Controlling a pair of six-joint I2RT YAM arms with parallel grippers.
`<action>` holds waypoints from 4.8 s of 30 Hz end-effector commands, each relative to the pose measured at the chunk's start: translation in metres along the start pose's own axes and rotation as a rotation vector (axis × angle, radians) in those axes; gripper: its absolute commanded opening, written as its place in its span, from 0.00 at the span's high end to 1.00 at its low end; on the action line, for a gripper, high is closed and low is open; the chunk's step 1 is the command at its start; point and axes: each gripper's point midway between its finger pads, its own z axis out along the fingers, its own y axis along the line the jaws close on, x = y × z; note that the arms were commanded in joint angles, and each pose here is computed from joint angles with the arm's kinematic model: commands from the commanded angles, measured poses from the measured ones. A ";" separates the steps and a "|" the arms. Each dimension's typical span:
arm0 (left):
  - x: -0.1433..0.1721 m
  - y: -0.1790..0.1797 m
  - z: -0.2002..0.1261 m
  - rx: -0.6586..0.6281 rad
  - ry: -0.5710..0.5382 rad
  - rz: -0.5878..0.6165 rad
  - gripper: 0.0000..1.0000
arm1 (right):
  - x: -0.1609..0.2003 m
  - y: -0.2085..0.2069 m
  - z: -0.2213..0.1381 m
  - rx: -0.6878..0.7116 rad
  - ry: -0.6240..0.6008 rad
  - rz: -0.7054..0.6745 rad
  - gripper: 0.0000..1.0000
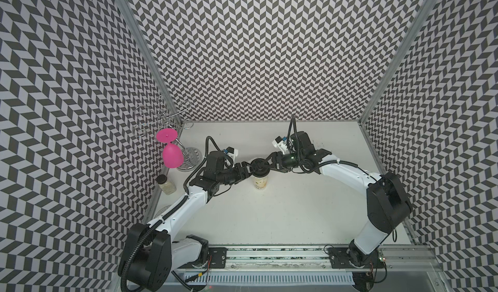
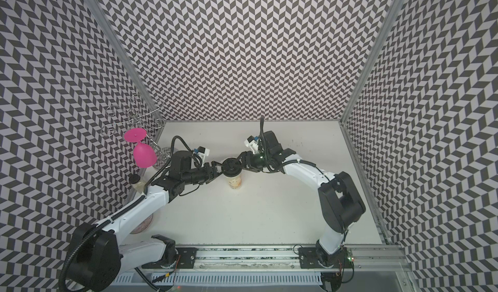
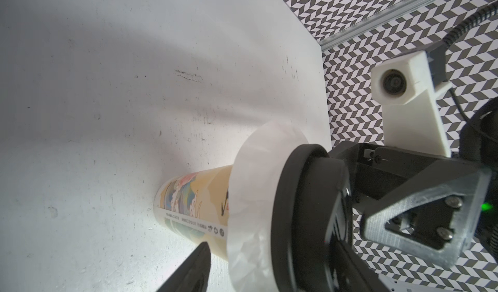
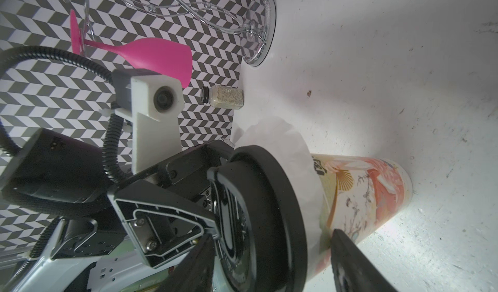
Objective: Put the leak-proof paper on the milk tea cups
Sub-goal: Secure the cup lid on the cup.
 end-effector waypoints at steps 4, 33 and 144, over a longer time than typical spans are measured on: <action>0.017 0.037 0.002 -0.133 0.045 -0.061 0.28 | 0.002 0.002 0.010 -0.050 0.021 -0.022 0.33; -0.017 0.003 -0.017 -0.046 -0.056 0.004 0.24 | 0.029 -0.052 0.021 0.065 0.062 0.053 0.35; -0.036 0.027 -0.025 -0.107 -0.192 -0.094 0.34 | 0.038 -0.065 0.025 0.097 0.084 0.072 0.36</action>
